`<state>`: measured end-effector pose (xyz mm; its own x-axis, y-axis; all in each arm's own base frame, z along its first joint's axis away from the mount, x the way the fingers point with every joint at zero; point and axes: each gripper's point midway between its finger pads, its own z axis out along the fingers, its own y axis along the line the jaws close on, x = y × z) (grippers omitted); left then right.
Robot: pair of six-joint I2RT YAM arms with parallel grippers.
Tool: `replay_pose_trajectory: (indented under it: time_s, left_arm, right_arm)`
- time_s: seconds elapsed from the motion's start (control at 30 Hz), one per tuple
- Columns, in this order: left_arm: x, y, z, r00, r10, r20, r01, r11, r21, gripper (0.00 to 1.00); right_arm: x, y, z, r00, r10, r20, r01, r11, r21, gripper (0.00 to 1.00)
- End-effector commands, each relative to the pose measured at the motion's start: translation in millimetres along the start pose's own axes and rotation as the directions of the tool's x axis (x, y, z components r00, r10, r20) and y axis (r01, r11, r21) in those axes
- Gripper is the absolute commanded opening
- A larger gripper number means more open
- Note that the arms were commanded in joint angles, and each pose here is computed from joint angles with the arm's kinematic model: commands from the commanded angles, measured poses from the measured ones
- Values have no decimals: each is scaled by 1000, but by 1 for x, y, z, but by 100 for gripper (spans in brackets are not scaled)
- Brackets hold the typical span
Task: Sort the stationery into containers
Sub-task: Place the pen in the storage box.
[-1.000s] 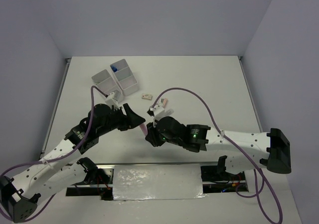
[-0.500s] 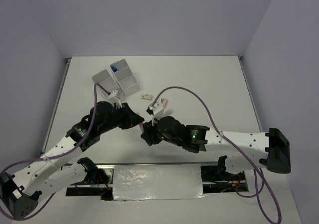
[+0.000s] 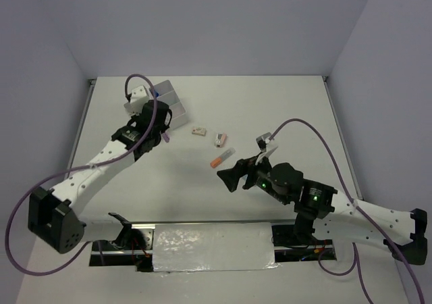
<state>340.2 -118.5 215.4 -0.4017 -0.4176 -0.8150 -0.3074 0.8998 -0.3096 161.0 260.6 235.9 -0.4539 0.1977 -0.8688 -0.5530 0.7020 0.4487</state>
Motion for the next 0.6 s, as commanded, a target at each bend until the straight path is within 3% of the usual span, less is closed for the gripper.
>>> replay_pose_trajectory:
  time_s: [0.0,0.03,0.23,0.57]
  left_arm:
    - [-69,28,17,970,-40,239,95,970,-223,0]
    - [-78,39,26,960,-34,278,115,953,-281,0]
    - [-119,58,50,901,-65,428,212,929,-305,0]
    - [-117,58,89,868,39,495,134,941,-310,7]
  right_arm:
    - [9,-14,-9,1000,7,-26,-5,999,45,100]
    - [10,-16,-13,999,21,-25,-20,999,48,100]
    - [33,-14,-18,996,59,-60,-61,998,-24,100]
    - [38,-11,-13,995,-8,-103,5,999,-32,100]
